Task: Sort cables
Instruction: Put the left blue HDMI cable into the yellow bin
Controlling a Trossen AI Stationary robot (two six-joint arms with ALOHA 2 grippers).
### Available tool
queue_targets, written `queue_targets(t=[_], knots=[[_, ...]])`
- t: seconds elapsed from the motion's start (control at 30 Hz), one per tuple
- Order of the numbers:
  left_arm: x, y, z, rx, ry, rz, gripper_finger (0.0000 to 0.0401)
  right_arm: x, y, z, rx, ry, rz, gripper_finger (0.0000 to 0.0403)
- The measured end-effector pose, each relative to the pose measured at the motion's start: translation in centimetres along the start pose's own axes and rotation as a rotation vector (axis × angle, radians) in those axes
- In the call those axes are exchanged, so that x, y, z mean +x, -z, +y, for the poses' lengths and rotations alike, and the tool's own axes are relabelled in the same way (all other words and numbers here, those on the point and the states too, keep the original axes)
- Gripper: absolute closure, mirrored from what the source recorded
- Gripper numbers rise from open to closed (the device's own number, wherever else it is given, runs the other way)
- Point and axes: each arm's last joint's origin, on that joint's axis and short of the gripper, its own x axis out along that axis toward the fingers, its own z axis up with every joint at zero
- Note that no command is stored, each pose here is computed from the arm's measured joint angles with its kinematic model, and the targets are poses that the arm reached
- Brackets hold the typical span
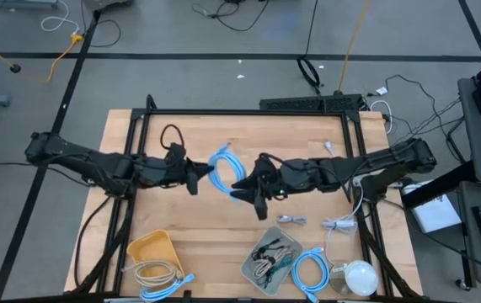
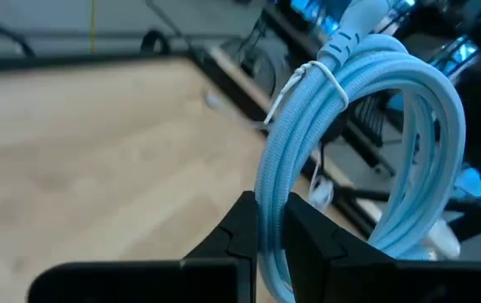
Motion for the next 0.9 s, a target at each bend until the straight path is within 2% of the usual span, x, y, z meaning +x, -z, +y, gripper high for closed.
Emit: queue_targets(t=[0.3, 0.57, 0.9], knots=[[-2.6, -1.8, -0.5, 0.156, -0.238, 0.146, 0.0368, -0.5, -0.3, -0.4, -0.007, 0.0, 0.005, 0.0275], [-4.7, -3.4, -3.2, 0.217, -0.214, 0.041, 0.0368, -1.0, -0.8, -1.8, -0.037, 0.087, 0.025, 0.0275], [-3.6, -3.2, -3.7, 0.254, -0.237, 0.053, 0.0368, -0.9, -2.1, -2.4, -0.019, 0.071, -0.059, 0.0275]])
